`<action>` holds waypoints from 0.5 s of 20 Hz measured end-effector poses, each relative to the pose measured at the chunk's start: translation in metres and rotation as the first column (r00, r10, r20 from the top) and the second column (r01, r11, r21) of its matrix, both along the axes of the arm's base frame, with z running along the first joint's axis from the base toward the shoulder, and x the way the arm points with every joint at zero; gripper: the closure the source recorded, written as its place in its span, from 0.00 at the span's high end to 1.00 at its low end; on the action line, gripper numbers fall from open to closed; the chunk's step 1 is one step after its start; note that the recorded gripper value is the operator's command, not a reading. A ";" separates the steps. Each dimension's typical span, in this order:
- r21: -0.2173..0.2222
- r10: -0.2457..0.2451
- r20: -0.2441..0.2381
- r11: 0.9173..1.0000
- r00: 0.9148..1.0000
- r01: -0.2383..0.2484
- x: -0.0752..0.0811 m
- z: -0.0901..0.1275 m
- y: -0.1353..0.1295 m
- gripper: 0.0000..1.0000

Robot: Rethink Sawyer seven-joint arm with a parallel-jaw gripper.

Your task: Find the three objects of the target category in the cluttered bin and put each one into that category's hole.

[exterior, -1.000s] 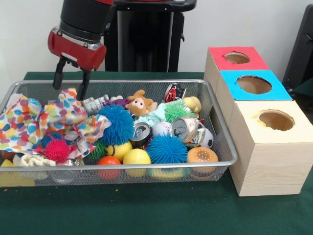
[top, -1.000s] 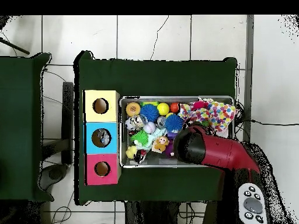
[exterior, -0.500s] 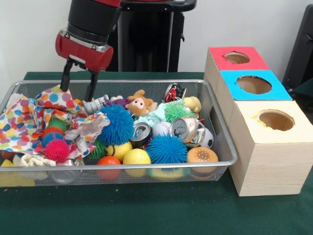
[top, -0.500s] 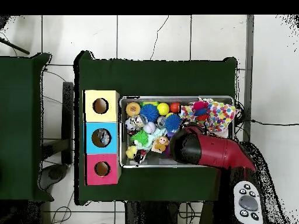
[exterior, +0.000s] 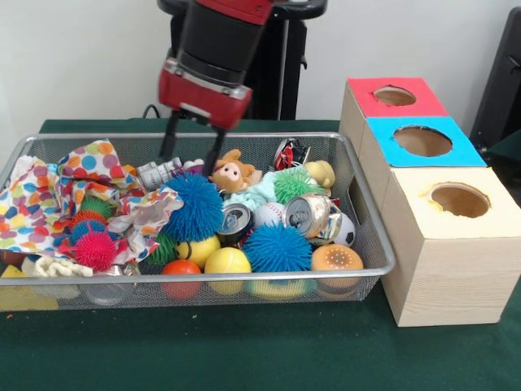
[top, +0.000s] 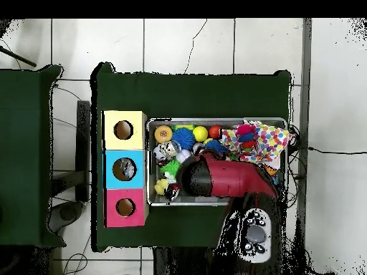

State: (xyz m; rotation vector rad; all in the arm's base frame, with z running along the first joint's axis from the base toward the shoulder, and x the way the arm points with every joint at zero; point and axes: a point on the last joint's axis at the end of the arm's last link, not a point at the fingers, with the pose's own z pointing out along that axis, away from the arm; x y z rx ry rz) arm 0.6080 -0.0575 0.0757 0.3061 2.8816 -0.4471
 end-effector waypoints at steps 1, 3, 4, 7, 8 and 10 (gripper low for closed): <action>-0.013 0.022 -0.019 1.000 1.000 -0.023 -0.001 -0.002 0.013 1.00; -0.032 0.050 -0.047 0.998 0.998 -0.051 -0.003 -0.004 0.030 1.00; -0.040 0.061 -0.061 0.997 0.996 -0.063 -0.003 -0.004 0.038 1.00; -0.063 0.085 -0.098 0.994 0.992 -0.091 -0.005 -0.006 0.059 1.00; -0.065 0.087 -0.102 0.993 0.991 -0.093 -0.005 -0.006 0.062 1.00; -0.067 0.088 -0.105 0.993 0.991 -0.095 -0.005 -0.007 0.064 1.00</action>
